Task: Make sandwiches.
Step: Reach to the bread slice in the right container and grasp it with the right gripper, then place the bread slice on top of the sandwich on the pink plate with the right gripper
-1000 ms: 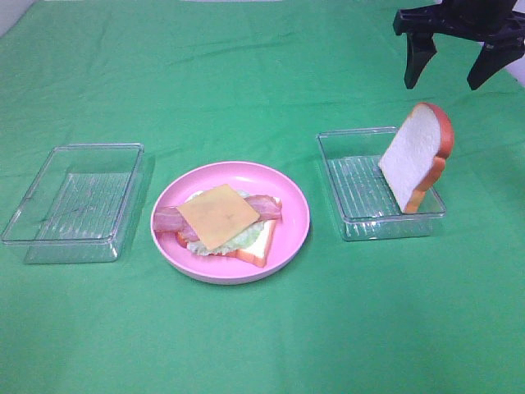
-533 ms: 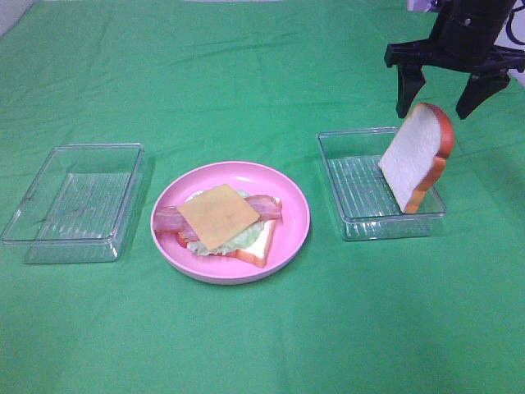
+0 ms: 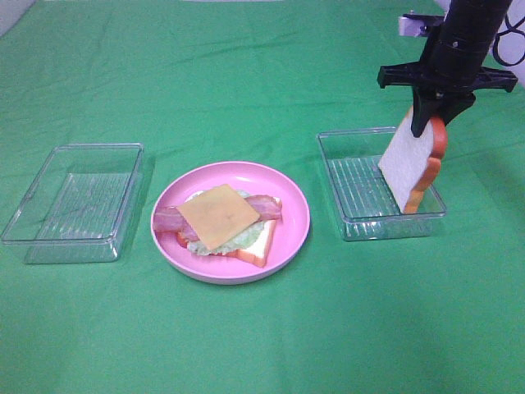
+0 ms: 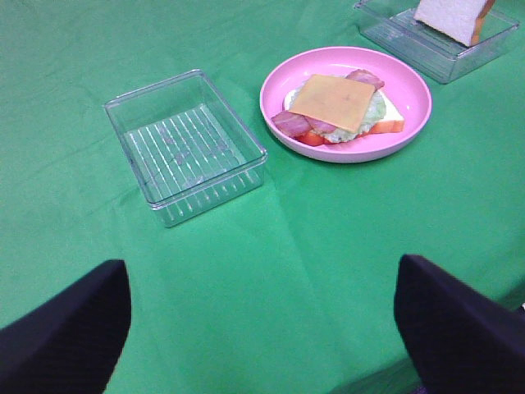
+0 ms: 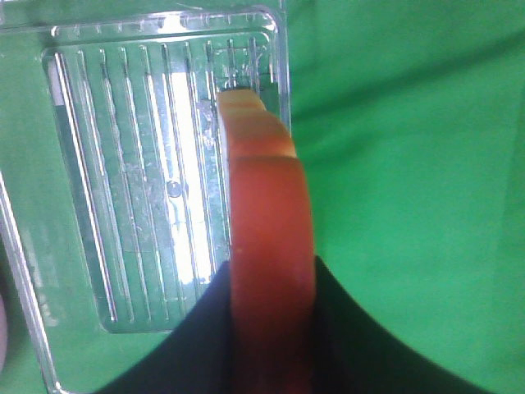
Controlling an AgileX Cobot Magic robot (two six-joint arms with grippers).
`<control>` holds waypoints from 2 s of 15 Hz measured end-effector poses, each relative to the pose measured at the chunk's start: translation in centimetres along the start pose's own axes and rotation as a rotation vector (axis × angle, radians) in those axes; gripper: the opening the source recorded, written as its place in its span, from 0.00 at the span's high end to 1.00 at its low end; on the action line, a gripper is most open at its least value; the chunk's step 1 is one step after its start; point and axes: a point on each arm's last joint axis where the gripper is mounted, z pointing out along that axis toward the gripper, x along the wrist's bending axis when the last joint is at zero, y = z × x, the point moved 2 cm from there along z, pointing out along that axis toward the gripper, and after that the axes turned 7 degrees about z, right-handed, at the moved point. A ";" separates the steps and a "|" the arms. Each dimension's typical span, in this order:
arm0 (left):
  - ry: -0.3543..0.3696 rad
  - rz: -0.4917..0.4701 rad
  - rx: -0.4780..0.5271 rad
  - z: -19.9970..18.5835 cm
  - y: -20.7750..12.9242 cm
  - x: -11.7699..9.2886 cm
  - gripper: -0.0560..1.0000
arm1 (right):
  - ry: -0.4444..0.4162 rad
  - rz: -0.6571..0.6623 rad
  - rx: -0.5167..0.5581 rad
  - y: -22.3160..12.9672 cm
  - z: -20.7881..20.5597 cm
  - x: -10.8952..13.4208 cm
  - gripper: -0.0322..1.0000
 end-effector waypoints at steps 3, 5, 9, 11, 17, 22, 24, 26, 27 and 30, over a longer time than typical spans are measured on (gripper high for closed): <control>0.000 0.000 0.000 0.0 0.0 0.0 0.17 | 0.004 0.000 -0.006 0.0 -0.3 0.0 0.78; 0.000 0.000 0.000 0.0 0.0 0.0 0.17 | 0.025 0.001 -0.035 -0.3 -1.7 0.2 0.78; 0.000 0.000 0.000 0.0 0.0 0.0 0.17 | 0.294 -0.056 -0.064 -1.5 -5.4 3.1 0.78; 0.000 0.000 0.000 0.0 0.0 0.0 0.17 | 0.514 -0.080 0.002 -2.8 -5.4 5.6 0.78; 0.000 0.000 0.000 0.0 0.0 0.0 0.17 | 0.757 -0.140 0.163 -7.4 -1.0 12.4 0.78; 0.000 0.000 0.000 0.0 0.0 0.0 0.17 | 0.793 -0.031 0.175 -7.7 4.6 15.7 0.78; 0.000 0.000 0.000 0.0 0.0 0.0 0.17 | 0.782 -0.019 0.190 -7.6 5.7 15.7 0.78; 0.000 0.000 0.000 0.0 0.0 0.0 0.17 | 0.767 -0.004 0.192 -7.4 6.7 15.6 0.78; 0.000 0.000 0.000 0.0 0.0 0.0 0.17 | 0.759 -0.009 0.187 -7.4 6.8 15.5 0.78; 0.000 0.000 0.000 0.0 0.0 0.0 0.17 | 0.721 -0.037 0.180 -7.5 7.1 15.2 0.49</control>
